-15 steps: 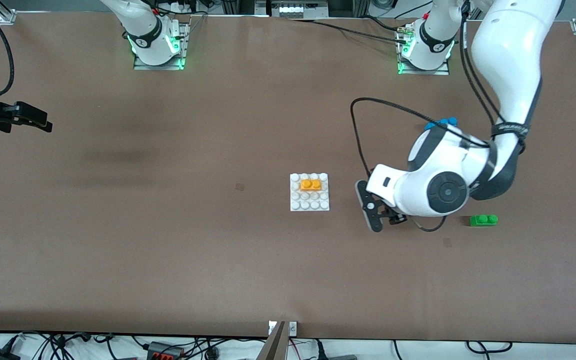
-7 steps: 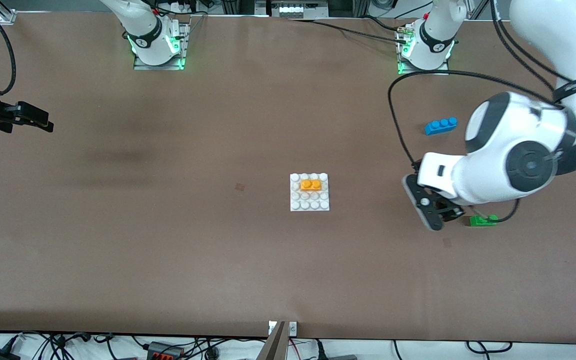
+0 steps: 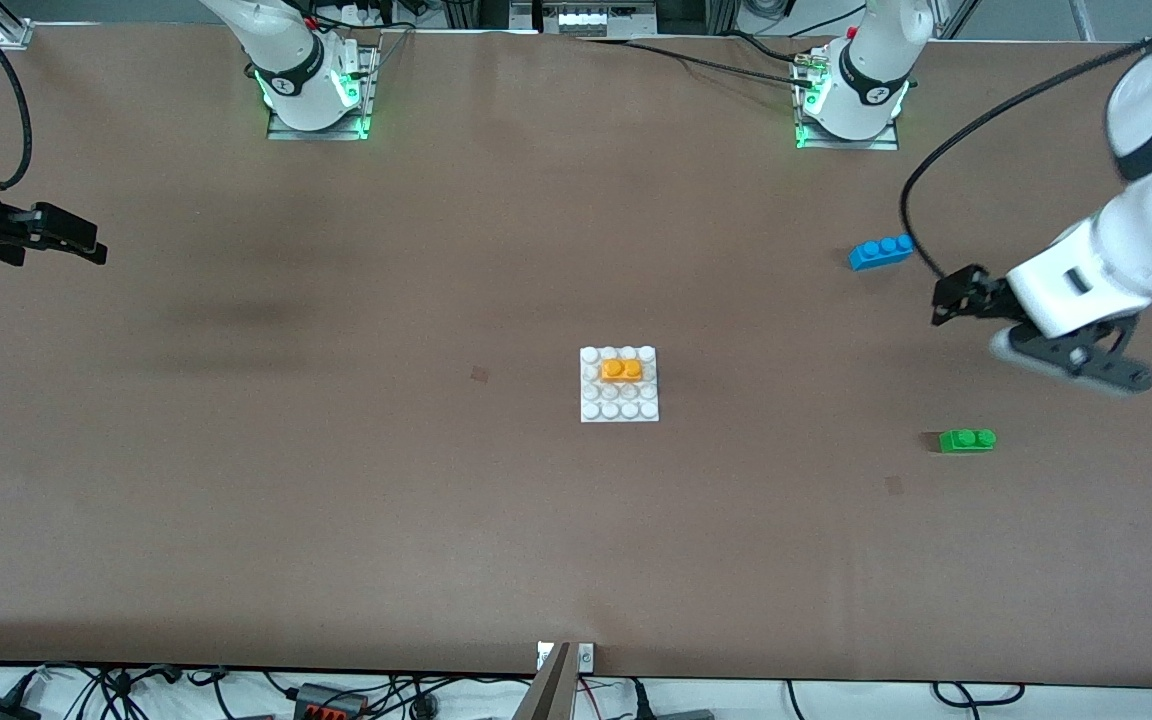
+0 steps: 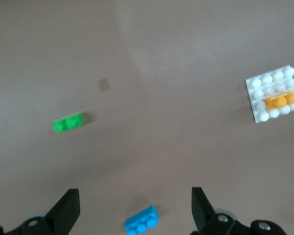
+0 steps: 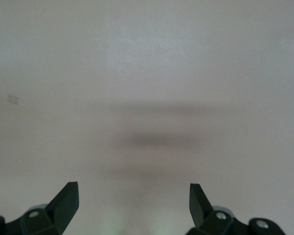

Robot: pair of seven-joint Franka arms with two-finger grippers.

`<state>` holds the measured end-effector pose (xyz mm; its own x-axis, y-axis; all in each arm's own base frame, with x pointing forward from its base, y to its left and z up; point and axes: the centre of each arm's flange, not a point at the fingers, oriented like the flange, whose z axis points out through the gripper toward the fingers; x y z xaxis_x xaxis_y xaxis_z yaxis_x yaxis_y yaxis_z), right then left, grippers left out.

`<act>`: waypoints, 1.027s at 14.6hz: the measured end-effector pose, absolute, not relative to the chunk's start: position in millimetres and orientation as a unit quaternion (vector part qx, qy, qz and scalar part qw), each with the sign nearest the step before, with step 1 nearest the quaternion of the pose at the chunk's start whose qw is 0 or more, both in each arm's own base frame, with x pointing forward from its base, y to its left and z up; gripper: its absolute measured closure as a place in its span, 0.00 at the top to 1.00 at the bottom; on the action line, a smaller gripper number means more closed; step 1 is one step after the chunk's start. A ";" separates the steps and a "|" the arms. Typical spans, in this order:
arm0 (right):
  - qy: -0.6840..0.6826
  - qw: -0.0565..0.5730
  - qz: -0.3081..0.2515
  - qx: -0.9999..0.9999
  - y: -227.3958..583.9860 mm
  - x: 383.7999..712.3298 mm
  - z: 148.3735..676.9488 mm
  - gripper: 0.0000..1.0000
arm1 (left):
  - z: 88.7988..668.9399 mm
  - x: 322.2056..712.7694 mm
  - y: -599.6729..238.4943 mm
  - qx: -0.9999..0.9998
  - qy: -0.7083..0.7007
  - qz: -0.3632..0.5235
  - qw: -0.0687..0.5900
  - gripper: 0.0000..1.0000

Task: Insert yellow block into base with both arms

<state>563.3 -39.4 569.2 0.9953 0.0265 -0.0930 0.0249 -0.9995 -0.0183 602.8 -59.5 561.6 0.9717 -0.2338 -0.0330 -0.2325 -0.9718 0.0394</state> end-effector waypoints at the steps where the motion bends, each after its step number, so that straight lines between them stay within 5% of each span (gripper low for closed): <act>1: -0.013 0.009 0.047 -0.999 -39.3 563.3 569.2 1.00 | 574.4 589.3 -58.5 0.995 -0.098 -0.013 0.013 1.00; 5: -0.013 0.009 0.047 -0.999 -39.3 563.2 569.1 1.00 | 598.7 552.5 -37.5 1.000 -0.010 -0.018 0.003 1.00; 15: -0.013 0.009 0.048 -0.999 -39.4 562.9 568.9 1.00 | 578.2 548.5 -44.0 0.998 0.039 -0.042 0.002 1.00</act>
<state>562.9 -39.4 568.9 0.9950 0.0265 -0.0964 0.0249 -0.9995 -0.0184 548.5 -44.0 578.2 0.9935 0.0776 -0.0833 0.0778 -0.9970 -0.0001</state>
